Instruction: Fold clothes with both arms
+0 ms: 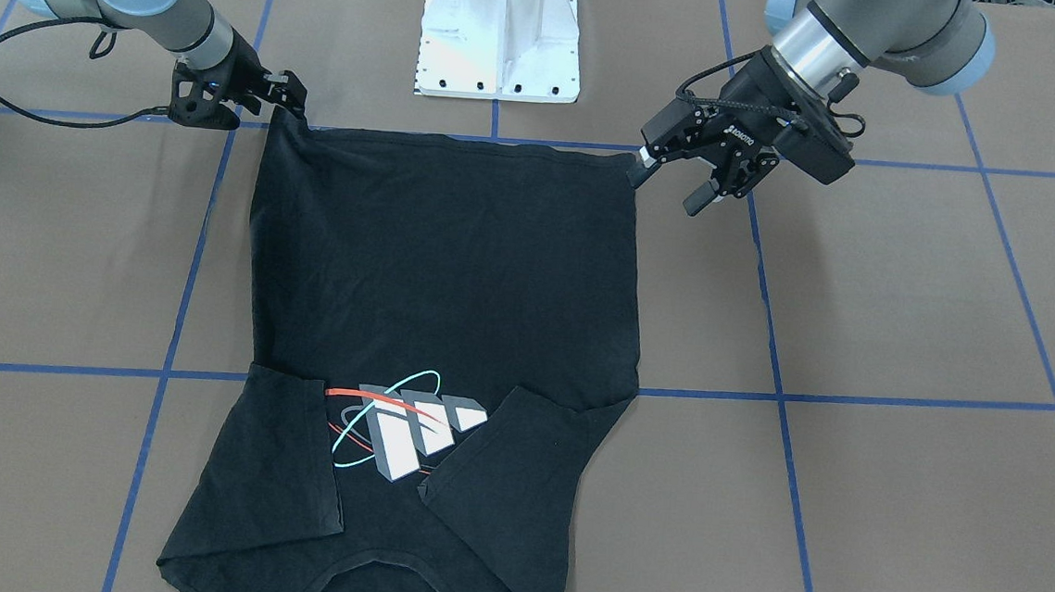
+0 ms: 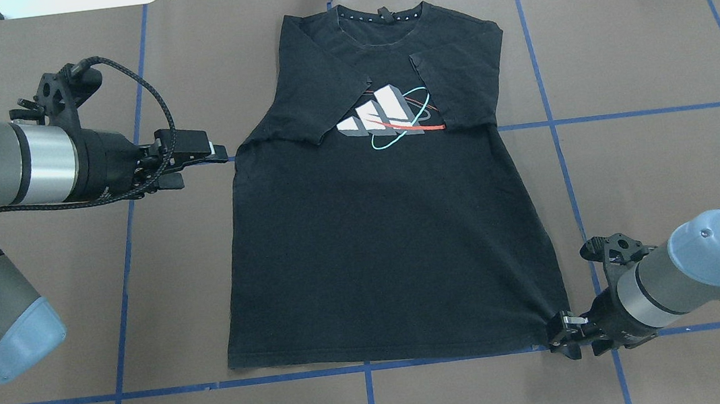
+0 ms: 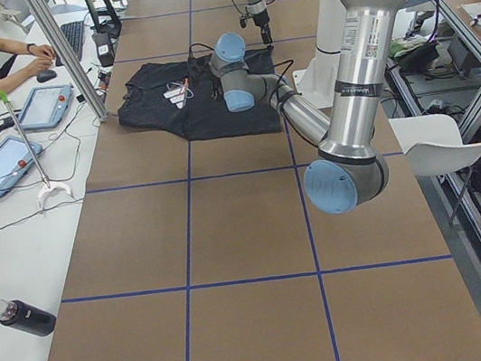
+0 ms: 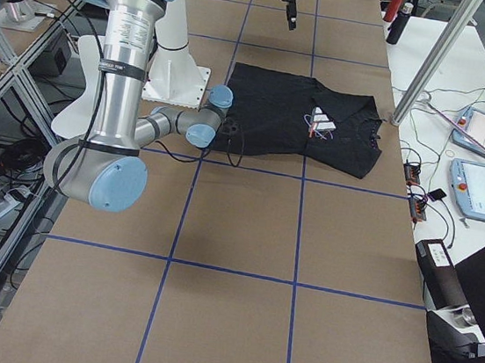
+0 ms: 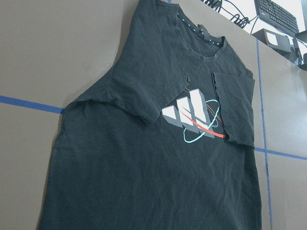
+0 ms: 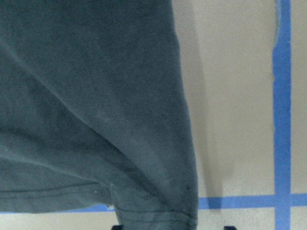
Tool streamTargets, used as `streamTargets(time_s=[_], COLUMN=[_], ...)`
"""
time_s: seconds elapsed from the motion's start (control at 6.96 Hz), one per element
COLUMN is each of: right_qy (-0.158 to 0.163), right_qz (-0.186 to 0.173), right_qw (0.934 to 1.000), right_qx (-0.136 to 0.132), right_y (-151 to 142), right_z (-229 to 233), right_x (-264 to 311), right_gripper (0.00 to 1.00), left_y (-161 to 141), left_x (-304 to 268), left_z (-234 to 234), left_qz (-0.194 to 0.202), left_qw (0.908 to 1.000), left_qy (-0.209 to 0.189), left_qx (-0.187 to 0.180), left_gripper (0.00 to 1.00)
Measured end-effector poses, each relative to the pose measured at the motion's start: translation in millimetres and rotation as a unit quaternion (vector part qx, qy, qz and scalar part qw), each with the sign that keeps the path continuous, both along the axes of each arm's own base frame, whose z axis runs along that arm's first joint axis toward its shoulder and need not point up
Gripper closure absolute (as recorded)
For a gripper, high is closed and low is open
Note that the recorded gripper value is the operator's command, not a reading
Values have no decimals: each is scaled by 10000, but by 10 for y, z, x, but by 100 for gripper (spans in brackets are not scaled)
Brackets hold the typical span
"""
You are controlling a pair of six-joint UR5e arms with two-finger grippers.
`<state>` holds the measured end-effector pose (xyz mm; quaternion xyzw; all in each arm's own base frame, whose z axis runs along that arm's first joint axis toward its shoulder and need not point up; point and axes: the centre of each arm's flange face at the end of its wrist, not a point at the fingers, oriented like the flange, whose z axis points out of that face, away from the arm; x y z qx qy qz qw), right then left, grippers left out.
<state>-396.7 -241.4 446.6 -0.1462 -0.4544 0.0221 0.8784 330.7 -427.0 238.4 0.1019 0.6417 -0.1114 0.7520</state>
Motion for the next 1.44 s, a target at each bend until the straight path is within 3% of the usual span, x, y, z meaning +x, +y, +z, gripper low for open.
streamTargets(time_s=[0.72, 1.01, 1.29, 1.44], right_qy=[53, 57, 42, 39], right_qz=[-55, -74, -89, -92], right_qw=[10000, 10000, 9999, 9999], right_qx=[-24, -31, -30, -30], right_y=[34, 43, 48, 49], right_z=[59, 65, 52, 49], right_x=[-44, -57, -71, -74], right_gripper=[35, 42, 56, 56], left_y=[-2, -3, -1, 2], left_x=[-4, -3, -6, -8], left_z=[9, 9, 25, 45], left_qz=[-4, -6, -9, -6], left_qw=[10000, 10000, 10000, 10000], left_qy=[-7, -7, -18, -32], left_qx=[-5, -5, -14, -25], left_gripper=[0, 0, 0, 0])
